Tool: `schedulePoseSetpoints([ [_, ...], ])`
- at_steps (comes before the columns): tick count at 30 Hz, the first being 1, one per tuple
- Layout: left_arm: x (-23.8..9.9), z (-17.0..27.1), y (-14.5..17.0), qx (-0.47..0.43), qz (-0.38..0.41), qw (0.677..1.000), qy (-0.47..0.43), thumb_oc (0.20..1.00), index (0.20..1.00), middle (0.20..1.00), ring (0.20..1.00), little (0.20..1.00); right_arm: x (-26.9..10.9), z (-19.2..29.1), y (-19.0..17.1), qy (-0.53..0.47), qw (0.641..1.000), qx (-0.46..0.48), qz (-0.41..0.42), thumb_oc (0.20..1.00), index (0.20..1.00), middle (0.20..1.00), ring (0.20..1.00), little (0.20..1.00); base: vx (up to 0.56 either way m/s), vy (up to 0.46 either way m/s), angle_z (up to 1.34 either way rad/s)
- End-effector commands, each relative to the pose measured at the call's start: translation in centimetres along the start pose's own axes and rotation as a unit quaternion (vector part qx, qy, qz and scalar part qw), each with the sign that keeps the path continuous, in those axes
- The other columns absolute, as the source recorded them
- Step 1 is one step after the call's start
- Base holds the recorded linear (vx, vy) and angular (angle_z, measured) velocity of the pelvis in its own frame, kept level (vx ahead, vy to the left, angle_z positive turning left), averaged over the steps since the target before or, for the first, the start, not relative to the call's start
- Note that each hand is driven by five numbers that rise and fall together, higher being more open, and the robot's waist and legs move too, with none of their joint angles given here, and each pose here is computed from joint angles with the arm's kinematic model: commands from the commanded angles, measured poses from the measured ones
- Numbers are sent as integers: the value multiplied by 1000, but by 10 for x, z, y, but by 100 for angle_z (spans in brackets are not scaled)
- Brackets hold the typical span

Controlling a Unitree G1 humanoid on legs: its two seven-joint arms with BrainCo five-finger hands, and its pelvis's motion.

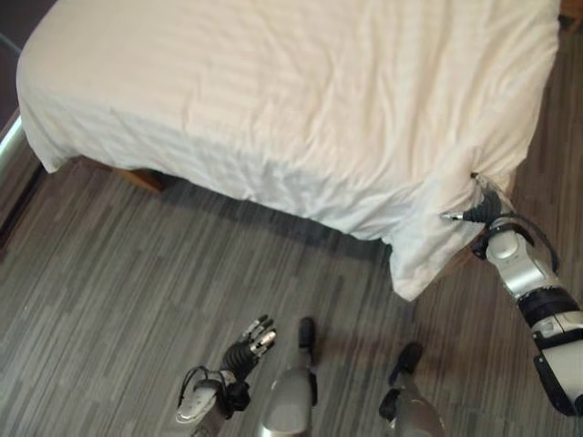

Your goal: Making the bed.

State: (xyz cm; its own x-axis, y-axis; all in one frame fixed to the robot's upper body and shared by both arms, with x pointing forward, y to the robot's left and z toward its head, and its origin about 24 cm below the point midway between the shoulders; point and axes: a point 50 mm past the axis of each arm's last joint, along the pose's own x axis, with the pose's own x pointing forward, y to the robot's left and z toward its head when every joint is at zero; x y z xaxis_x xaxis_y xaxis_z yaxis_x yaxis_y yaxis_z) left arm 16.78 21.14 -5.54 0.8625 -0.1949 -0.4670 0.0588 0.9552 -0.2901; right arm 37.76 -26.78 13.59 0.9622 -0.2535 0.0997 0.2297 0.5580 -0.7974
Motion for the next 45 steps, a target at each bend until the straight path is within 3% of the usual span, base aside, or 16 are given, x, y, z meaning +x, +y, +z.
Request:
schedulePoseSetpoints([
  [1,3,25,5,19,-9,999,-42,1000,1000,1000,1000,1000,11,14,-18,-12,1000,3,-7,200,200,200,200,200,6,20,4],
  [9,4,22,3,7,-11,999,-42,1000,1000,1000,1000,1000,9,12,-39,-29,999,1,-34,200,200,200,200,200,21,28,0],
  [14,3,19,2,-14,-12,999,-39,1000,1000,1000,1000,1000,-4,-16,-52,-10,999,-1,-47,200,200,200,200,200,13,11,-4],
  [23,1,7,2,-39,-16,999,-20,1000,1000,1000,1000,1000,-66,-125,-38,147,986,63,-42,200,200,200,200,200,-5,-18,-15],
  [25,1,7,2,-39,-16,999,-19,1000,1000,1000,1000,1000,-66,-125,-38,148,986,63,-42,200,200,200,200,200,-7,-30,-3],
  [26,-1,6,3,-41,-15,999,-15,1000,1000,1000,1000,1000,-81,-157,-43,219,973,47,-53,1000,1000,1000,1000,1000,-11,-31,1],
  [30,-2,2,3,-41,-15,999,-5,1000,1000,1000,1000,1000,-95,-189,-63,308,948,-1,-84,1000,1000,1000,1000,1000,-4,-26,3],
  [33,-1,3,3,-39,-15,999,-5,1000,1000,1000,1000,1000,-94,-191,-72,320,943,-14,-94,1000,1000,1000,1000,1000,-8,-4,-2],
  [37,1,5,1,-25,-20,999,-5,1000,1000,1000,1000,1000,-81,-182,-121,327,931,-78,-143,1000,1000,1000,1000,1000,-5,0,-10],
  [41,2,2,-2,-28,-20,999,-5,1000,1000,1000,1000,1000,-53,-143,-135,240,951,-90,-174,1000,1000,1000,1000,1000,9,7,-14],
  [42,4,-1,-3,-30,-13,999,-5,1000,1000,1000,1000,1000,-34,-92,-129,115,973,-81,-183,1000,1000,1000,1000,1000,20,-11,-11],
  [44,6,-2,-2,-39,-6,999,-10,1000,1000,1000,1000,1000,-30,-56,-108,22,986,11,-164,1000,1000,1000,1000,1000,26,-23,-8],
  [45,6,-2,-2,-39,-6,999,-10,1000,1000,1000,1000,1000,-30,-56,-108,23,986,11,-164,699,699,699,699,699,30,-28,-4],
])
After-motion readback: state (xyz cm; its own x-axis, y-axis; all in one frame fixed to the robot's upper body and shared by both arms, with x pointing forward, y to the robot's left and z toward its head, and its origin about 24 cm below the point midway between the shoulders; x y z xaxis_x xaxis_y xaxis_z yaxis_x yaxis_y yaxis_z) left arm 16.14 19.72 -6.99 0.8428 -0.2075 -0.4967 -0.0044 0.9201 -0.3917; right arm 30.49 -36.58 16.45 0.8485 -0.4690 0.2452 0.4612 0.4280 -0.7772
